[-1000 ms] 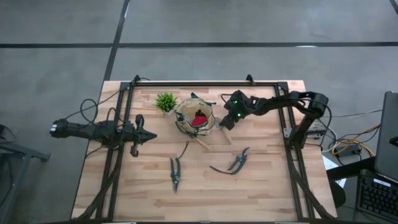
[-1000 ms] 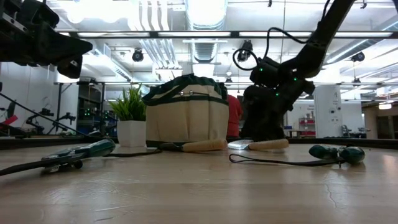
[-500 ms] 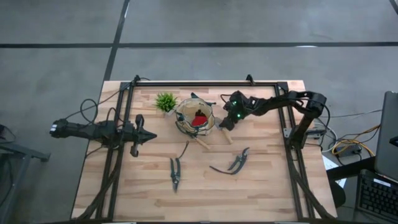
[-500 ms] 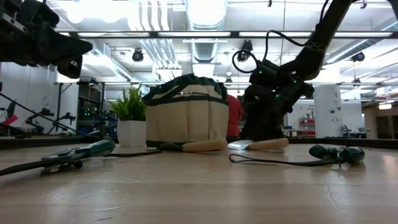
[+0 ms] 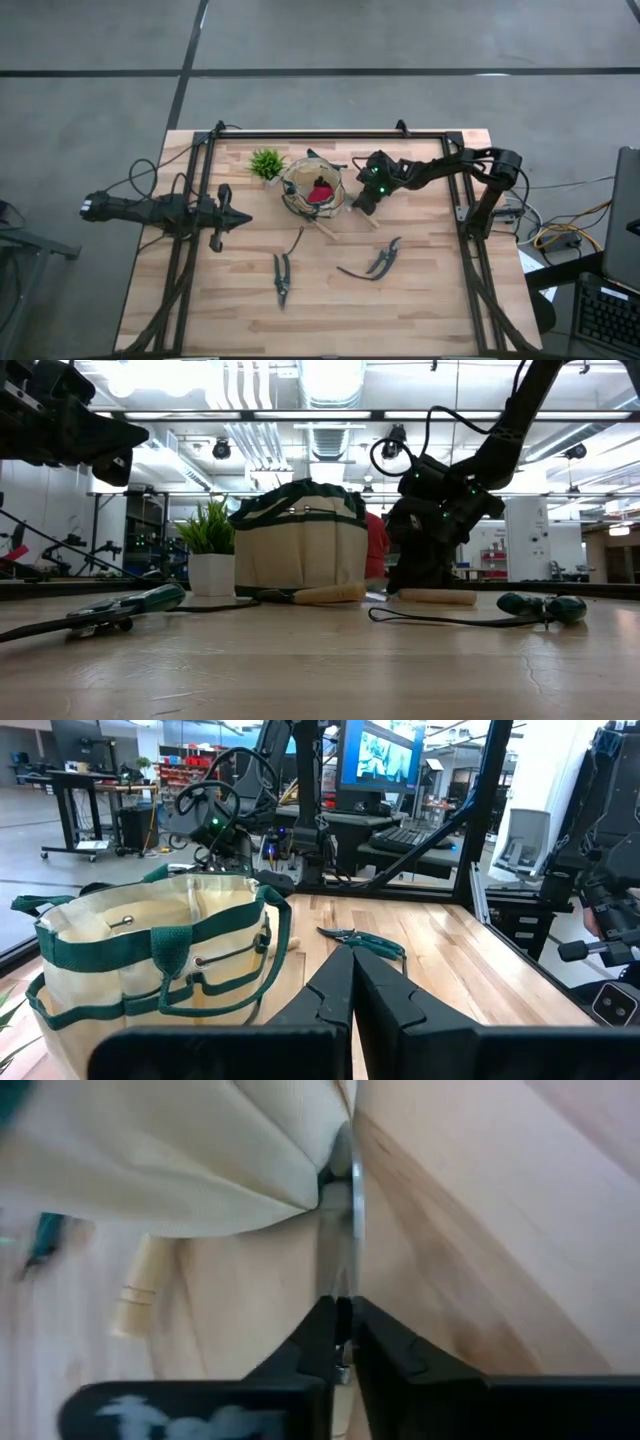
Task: Pick & Place Garden tools in Gardening bag
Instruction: Put the right brown trowel into the white gardening bag
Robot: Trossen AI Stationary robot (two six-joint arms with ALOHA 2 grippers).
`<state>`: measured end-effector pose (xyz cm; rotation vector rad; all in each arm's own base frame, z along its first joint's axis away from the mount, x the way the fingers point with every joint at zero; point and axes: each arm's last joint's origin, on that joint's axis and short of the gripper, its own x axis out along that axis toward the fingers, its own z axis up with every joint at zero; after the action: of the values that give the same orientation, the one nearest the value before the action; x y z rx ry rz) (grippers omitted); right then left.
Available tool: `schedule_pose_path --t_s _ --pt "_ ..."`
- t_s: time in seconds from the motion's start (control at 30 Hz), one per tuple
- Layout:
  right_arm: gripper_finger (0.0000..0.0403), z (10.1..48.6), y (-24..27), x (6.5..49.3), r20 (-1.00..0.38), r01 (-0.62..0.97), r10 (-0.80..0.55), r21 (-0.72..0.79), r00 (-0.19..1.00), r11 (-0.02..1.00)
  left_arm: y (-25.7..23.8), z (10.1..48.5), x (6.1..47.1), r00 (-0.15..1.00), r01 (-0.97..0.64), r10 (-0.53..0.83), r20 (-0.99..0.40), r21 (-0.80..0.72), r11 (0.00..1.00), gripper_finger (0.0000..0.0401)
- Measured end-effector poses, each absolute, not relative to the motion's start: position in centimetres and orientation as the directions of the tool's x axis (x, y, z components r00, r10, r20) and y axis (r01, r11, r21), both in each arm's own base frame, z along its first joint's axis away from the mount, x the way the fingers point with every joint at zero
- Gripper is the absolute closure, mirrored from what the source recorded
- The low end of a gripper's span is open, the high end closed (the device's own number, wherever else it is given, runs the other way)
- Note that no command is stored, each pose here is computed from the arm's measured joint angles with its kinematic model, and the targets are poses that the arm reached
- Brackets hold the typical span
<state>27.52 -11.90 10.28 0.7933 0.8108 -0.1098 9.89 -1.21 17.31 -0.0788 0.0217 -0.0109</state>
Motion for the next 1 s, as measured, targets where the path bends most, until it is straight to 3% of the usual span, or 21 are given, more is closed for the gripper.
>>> schedule_pose_path --t_s 0.47,0.8,1.0 --pt "0.0394 12.6 -11.4 26.6 -0.681 0.350 0.204 0.582 0.703 0.734 -1.2 17.3 9.9 1.000 0.009 -0.011 -0.022 -0.079 0.997 0.0391" --pt "0.0395 17.0 -9.6 24.1 -0.612 0.312 0.080 0.507 0.787 0.804 -1.2 17.3 9.9 1.000 0.010 -0.011 -0.022 -0.079 0.997 0.0391" --pt "0.0395 19.9 -7.5 23.1 -0.406 0.220 -0.039 0.408 0.913 0.886 -1.2 17.3 9.9 1.000 0.010 -0.012 -0.022 -0.079 0.997 0.0391"
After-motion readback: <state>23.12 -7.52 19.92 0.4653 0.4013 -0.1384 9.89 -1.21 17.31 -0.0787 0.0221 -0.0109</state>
